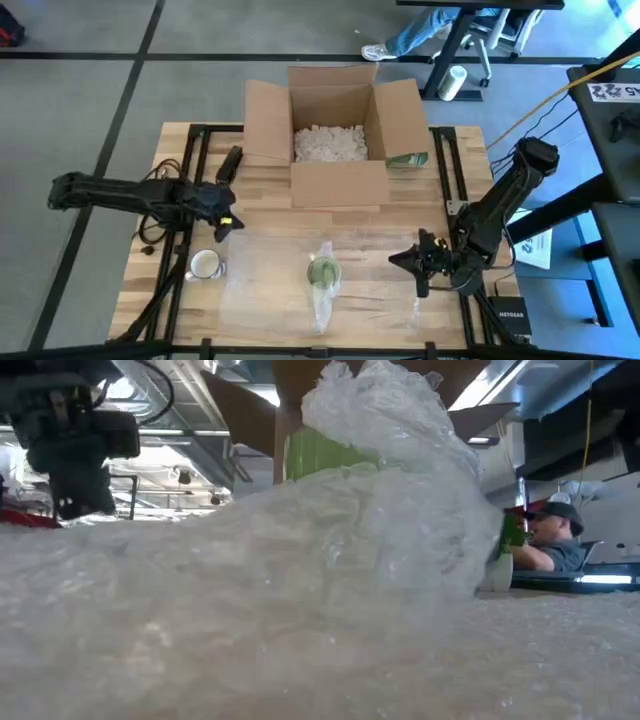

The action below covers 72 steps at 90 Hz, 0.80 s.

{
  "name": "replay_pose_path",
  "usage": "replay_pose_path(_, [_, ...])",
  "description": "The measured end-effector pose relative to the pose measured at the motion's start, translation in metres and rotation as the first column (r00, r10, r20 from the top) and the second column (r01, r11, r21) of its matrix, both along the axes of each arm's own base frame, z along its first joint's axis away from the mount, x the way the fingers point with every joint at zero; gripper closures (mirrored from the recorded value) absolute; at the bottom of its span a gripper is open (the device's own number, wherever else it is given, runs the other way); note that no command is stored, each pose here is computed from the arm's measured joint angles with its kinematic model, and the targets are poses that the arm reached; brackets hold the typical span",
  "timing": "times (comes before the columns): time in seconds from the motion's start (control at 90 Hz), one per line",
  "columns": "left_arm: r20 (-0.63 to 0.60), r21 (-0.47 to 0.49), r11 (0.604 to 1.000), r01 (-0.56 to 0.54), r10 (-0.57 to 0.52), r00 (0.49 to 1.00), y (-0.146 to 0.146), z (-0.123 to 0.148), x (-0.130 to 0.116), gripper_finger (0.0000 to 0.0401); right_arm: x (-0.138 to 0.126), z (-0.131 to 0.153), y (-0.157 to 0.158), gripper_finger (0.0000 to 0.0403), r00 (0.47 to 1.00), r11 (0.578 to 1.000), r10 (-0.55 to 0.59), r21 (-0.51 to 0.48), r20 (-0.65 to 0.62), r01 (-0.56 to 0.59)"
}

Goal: Wrap mug
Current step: Wrap the green mug with bubble wrap

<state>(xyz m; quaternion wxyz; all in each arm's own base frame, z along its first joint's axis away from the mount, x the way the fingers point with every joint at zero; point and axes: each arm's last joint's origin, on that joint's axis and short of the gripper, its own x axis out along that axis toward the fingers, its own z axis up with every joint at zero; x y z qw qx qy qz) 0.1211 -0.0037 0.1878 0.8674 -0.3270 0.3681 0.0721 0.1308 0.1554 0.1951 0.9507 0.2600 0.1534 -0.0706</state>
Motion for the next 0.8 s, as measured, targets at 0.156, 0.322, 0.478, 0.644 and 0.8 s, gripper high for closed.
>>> replay_pose_path(0.156, [-0.109, -0.060, 0.996, -0.070, 0.063, 0.992, 0.000, 0.001, -0.007, 0.0389, 0.001, 0.003, 0.002, 0.0403, 1.000, 1.000, 0.001, 0.030, 0.020, -0.001])
replay_pose_path(0.322, [-0.180, -0.098, 0.986, -0.132, 0.112, 0.977, 0.000, -0.003, -0.011, 0.0345, 0.002, 0.006, 0.004, 0.0403, 0.999, 0.998, 0.019, 0.054, 0.040, -0.022])
replay_pose_path(0.478, [-0.144, -0.128, 0.987, -0.102, 0.083, 0.986, -0.001, 0.000, -0.008, 0.0309, 0.003, 0.008, 0.005, 0.0403, 0.998, 0.999, 0.034, 0.034, 0.052, -0.036])
replay_pose_path(0.644, [-0.181, -0.246, 0.965, -0.089, 0.045, 0.983, -0.004, -0.001, -0.010, 0.0294, 0.003, 0.007, 0.005, 0.0403, 0.998, 0.998, 0.052, 0.025, 0.046, -0.053])
replay_pose_path(0.8, [-0.208, -0.257, 0.960, -0.110, 0.056, 0.977, -0.004, -0.002, -0.011, 0.0294, 0.003, 0.007, 0.005, 0.0403, 0.997, 0.998, 0.059, 0.019, 0.043, -0.060])
